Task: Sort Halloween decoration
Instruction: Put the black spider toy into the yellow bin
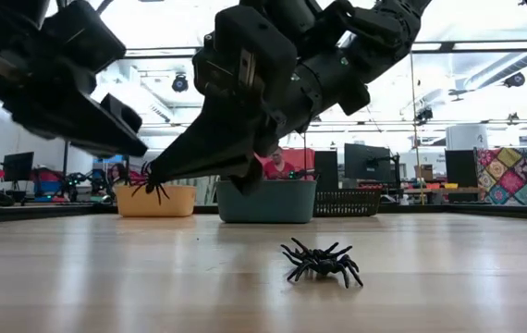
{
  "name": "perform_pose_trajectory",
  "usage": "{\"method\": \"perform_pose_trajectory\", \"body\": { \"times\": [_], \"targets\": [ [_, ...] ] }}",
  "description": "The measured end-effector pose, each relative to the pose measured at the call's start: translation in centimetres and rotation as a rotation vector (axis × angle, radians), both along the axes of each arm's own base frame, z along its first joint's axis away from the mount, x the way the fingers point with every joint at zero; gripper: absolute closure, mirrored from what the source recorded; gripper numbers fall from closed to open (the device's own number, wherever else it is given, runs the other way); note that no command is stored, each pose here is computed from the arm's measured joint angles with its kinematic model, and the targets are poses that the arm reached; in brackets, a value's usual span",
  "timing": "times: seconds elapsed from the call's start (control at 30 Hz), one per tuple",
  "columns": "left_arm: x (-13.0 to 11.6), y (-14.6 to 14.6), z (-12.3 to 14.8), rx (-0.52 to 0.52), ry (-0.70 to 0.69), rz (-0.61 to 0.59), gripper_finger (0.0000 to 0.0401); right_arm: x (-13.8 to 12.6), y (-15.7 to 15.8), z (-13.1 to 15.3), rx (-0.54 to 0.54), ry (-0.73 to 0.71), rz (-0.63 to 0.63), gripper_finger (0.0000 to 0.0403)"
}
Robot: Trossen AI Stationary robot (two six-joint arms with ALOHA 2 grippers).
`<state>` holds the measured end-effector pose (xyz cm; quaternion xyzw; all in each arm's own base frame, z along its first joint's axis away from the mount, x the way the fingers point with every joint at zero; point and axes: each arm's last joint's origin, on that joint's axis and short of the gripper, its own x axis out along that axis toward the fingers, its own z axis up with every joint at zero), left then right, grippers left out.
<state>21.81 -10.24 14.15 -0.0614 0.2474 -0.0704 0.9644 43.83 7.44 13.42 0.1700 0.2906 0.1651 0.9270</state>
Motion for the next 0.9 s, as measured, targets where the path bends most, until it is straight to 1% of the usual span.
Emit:
{"method": "perform_pose_trajectory", "body": {
  "times": [0.17, 0.23, 0.33, 0.47, 0.6, 0.73, 0.83, 0.9],
  "targets": [
    [0.2, -0.8, -1.3, -0.016, 0.0, -0.018, 0.0287, 0.2, -0.4, 0.2, 0.004, -0.02, -0.012, 0.0394],
    [0.4, -0.8, -2.0, -0.005, 0.03, -0.012, 0.0273, 0.2, -0.6, 0.3, 0.006, -0.026, -0.016, 0.0394],
    [1.0, -1.1, -2.6, 0.006, 0.05, -0.004, 0.026, 0.3, -0.8, 0.4, 0.01, -0.039, -0.022, 0.0394],
    [1.7, -1.5, -3.1, 0.02, 0.067, 0.005, 0.0258, 0.3, -0.9, 0.4, 0.014, -0.04, -0.025, 0.0394],
    [2.1, -1.7, -3.1, 0.02, 0.066, 0.004, 0.0268, 0.3, -0.9, 0.4, 0.021, -0.033, -0.03, 0.0394],
    [2.0, -1.7, -3.1, 0.019, 0.065, 0.004, 0.0292, 0.3, -0.8, 0.4, 0.022, -0.033, -0.029, 0.0394],
    [2.0, -1.6, -3.1, 0.012, 0.069, 0.009, 0.0325, 0.4, -0.8, 0.5, 0.044, -0.023, -0.042, 0.039],
    [2.0, -1.6, -3.1, 0.006, 0.078, 0.015, 0.0354, 0.4, -0.8, 0.5, 0.05, -0.022, -0.045, 0.0381]
  ]
}}
